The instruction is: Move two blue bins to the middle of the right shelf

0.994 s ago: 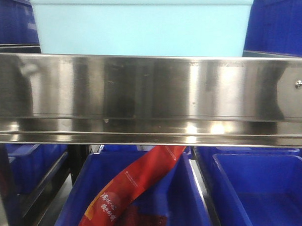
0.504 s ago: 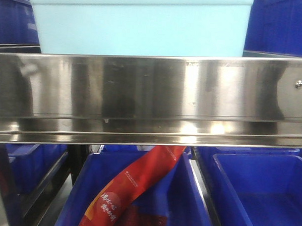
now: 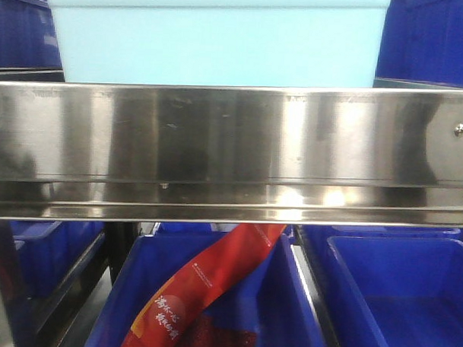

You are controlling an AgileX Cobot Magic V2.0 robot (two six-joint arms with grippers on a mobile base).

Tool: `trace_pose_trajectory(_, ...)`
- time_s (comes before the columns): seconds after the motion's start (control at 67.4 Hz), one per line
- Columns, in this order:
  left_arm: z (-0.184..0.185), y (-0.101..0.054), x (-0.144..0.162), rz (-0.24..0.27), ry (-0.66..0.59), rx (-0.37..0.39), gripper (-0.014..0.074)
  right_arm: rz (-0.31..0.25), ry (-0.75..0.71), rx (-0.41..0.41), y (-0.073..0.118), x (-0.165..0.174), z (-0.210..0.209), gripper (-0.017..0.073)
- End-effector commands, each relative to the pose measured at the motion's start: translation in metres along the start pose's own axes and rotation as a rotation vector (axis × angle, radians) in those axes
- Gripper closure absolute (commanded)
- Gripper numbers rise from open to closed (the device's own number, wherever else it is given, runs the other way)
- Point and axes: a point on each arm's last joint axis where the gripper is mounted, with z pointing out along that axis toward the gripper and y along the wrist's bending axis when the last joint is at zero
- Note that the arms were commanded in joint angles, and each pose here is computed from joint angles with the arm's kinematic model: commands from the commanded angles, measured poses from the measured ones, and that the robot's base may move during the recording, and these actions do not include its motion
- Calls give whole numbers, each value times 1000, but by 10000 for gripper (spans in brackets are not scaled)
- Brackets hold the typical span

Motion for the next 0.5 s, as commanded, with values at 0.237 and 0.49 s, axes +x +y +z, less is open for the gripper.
trace_pose_trajectory(0.237,1,0,5,-11,-8,-3,705,-12,-27,-1,0,-2,-1,721)
trace_pose_trajectory(0.49,1,0,5,-11,-8,-3,705,-12,-27,-1,0,-2,-1,721)
